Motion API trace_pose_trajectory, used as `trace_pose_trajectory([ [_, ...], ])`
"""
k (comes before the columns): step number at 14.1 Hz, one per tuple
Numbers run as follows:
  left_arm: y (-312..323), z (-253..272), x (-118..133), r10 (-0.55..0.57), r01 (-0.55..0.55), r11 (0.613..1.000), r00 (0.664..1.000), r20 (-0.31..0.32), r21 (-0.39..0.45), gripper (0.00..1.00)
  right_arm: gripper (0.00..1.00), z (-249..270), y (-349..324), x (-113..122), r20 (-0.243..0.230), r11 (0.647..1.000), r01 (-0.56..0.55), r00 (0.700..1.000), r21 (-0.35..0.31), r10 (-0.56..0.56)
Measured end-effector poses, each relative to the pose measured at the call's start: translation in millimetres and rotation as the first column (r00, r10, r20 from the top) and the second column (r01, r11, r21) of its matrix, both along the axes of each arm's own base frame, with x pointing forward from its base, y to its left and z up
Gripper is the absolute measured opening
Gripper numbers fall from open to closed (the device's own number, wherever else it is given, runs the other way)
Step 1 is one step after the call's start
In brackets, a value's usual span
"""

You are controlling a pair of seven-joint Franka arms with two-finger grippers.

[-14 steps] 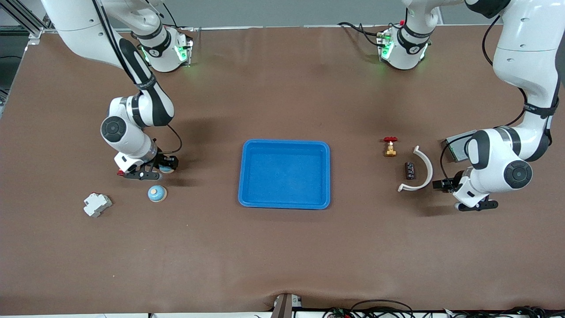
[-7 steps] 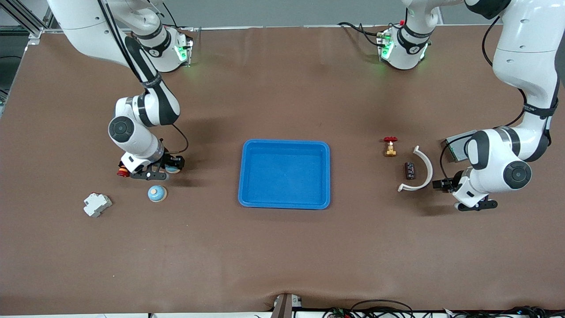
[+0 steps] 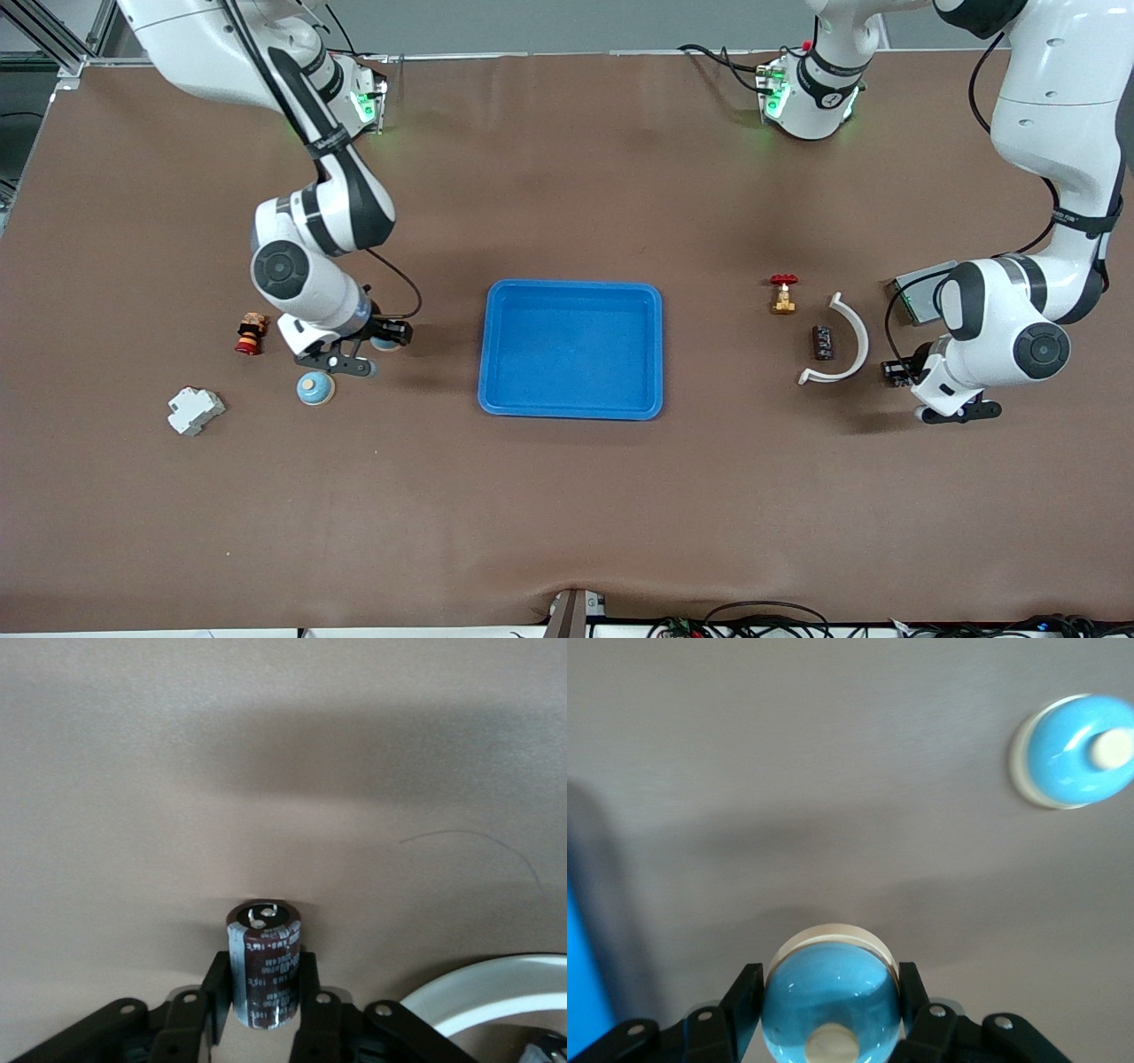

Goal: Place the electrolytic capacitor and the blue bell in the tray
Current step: 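Carry the bell to the tray while the left gripper grasps a capacitor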

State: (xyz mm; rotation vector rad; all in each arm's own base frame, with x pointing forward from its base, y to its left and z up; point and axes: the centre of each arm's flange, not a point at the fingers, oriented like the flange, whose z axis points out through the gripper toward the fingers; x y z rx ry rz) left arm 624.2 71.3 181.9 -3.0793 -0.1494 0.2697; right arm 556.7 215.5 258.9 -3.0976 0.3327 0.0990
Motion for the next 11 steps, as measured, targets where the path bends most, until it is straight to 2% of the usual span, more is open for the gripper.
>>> trace_pose_trajectory([
  [3,4.3,1.1,0.6,0.007,-0.007,1.000,1.000,0.003,0.001,0.33,0.67,8.5,58.7,-13.8,0.017,0.997,0.075,0.997,0.004,-0.075],
  [7,3.2,22.6,11.4,0.036,-0.036,0.999,0.999,0.030,0.007,0.33,0.67,-2.9,137.0,-33.1,0.015,0.986,0.165,0.986,0.005,-0.165],
  [11,-24.3,84.6,27.0,0.095,-0.095,0.995,0.995,-0.028,0.011,0.33,0.67,-29.8,189.5,-42.3,0.005,0.975,0.220,0.975,0.001,-0.220],
])
